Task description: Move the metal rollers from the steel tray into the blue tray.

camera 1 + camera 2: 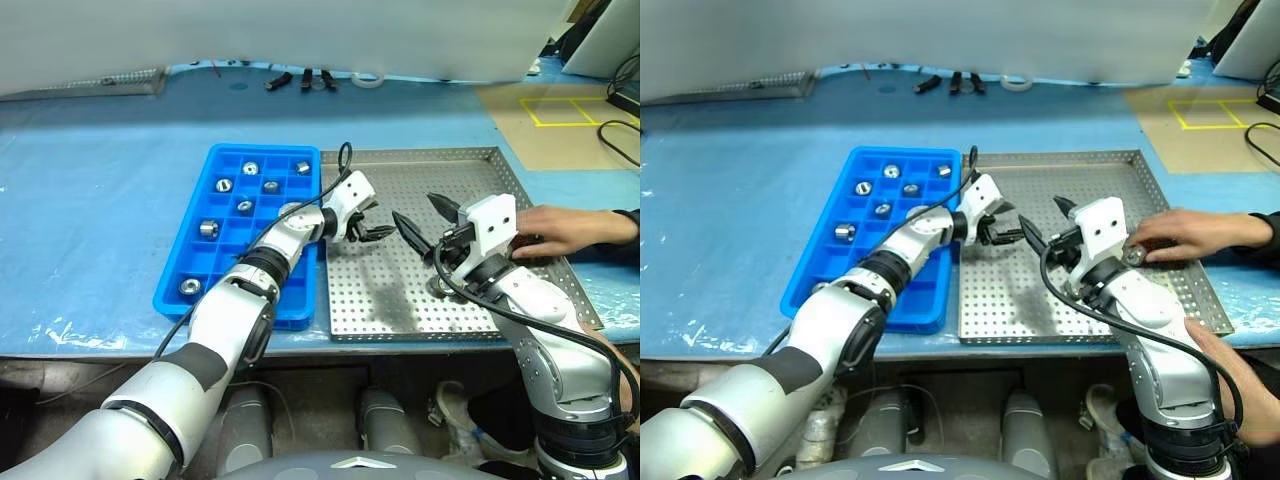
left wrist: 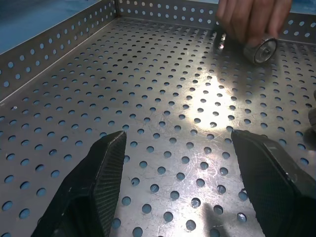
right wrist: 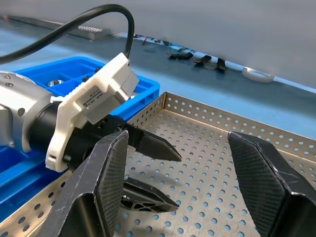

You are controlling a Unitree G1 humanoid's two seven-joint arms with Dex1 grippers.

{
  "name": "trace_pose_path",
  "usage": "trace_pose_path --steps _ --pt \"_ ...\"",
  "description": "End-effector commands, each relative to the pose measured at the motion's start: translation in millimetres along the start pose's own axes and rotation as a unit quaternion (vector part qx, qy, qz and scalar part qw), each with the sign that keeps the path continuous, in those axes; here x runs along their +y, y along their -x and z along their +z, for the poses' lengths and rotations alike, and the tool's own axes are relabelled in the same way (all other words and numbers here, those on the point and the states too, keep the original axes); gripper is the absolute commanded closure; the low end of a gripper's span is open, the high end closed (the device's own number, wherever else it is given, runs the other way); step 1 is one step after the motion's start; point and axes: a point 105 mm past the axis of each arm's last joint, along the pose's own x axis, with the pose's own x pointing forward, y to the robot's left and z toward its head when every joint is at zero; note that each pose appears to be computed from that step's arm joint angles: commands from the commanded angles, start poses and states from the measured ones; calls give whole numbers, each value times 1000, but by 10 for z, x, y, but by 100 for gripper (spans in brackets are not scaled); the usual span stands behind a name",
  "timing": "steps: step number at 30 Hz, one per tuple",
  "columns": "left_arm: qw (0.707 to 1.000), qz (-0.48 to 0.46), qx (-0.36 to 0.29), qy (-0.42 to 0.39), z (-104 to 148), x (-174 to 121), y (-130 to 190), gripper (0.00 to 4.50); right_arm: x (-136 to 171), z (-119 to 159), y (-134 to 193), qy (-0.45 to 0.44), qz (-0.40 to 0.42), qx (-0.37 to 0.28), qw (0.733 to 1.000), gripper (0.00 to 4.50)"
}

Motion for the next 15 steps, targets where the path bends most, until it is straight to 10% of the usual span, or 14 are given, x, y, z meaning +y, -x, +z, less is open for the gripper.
trace_pose_path --steps 1,15 --pt "999 -2 -24 -21 160 2 -24 94 -53 100 45 15 -12 -20 1000 111" --pt "999 -10 -24 -24 168 -46 -60 94 -38 75 52 14 -16 -17 1000 111"
